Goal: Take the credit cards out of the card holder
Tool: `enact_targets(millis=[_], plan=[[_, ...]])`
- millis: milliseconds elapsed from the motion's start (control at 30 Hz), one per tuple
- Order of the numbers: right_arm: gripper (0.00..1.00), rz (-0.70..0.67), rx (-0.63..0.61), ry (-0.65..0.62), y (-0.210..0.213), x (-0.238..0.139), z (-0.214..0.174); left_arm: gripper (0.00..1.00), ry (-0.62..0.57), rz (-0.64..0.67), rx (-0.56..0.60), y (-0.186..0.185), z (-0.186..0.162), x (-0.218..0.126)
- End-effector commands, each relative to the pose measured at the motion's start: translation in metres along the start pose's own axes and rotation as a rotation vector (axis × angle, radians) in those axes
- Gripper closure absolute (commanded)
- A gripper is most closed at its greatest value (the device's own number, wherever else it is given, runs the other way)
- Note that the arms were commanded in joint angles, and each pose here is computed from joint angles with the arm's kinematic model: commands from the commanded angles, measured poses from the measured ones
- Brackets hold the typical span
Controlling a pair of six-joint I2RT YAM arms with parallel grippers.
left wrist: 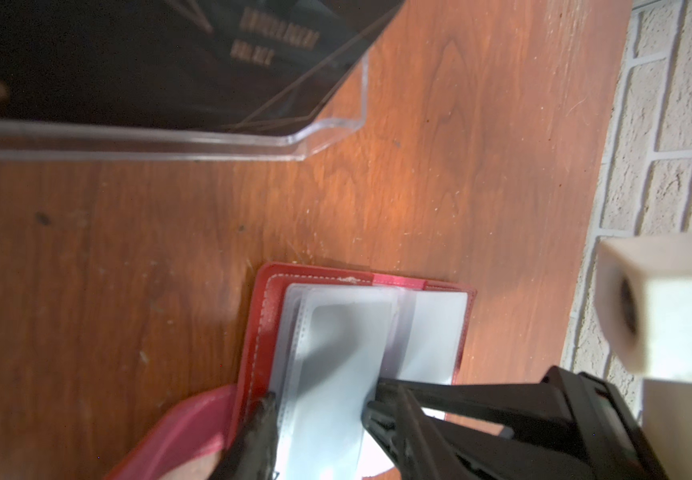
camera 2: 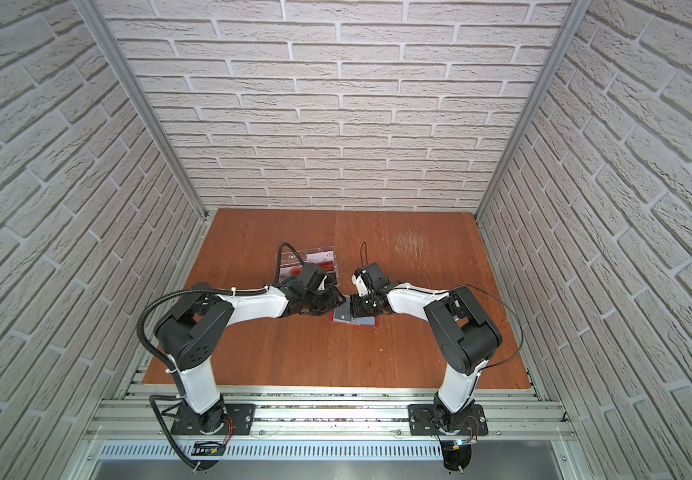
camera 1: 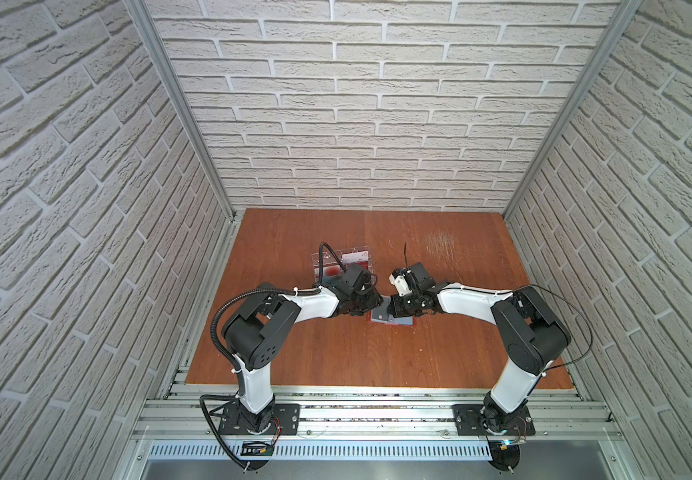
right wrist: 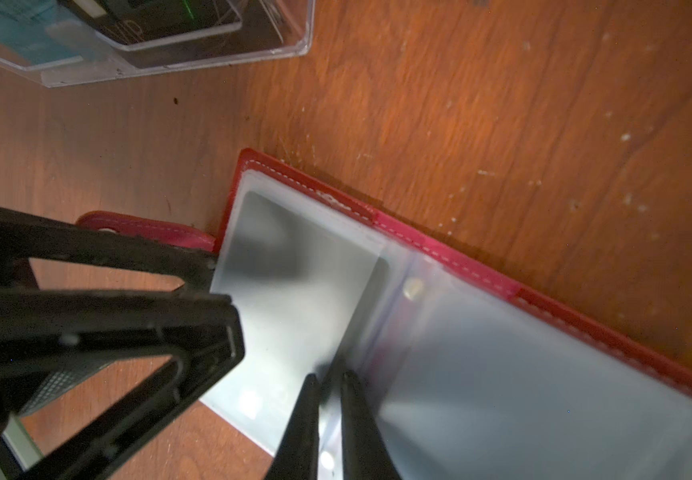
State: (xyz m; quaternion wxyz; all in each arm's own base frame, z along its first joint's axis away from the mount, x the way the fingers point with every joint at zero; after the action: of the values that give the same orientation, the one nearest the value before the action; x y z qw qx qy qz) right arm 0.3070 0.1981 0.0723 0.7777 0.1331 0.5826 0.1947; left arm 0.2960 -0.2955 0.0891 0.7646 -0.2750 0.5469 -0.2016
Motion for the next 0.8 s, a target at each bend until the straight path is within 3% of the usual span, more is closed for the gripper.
enact_targets(millis=[0,767], plan=[[0.87,0.021,-0.008,-0.025,0.005,-0.006,0.005,0.54,-0.004,-0.084,0.037,-0.017,-0.001,0.000],[0.83,0.042,0.033,-0.065,-0.003,-0.020,0.009,0.55,0.013,-0.149,0.031,-0.026,-0.005,0.002]])
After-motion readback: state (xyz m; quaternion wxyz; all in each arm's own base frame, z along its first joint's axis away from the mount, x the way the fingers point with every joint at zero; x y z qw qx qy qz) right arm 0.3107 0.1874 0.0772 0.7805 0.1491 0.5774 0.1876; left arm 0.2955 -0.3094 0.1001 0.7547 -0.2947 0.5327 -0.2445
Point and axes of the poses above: each gripper's point midway between its finger pads, its own x axis out along the fingers, its own y axis along the line the jaws close on, z = x × y, the point moved 6 cm from there along -x, back along the fingers, and after that the axes turned 3 degrees about x, right-handed, at the moved point
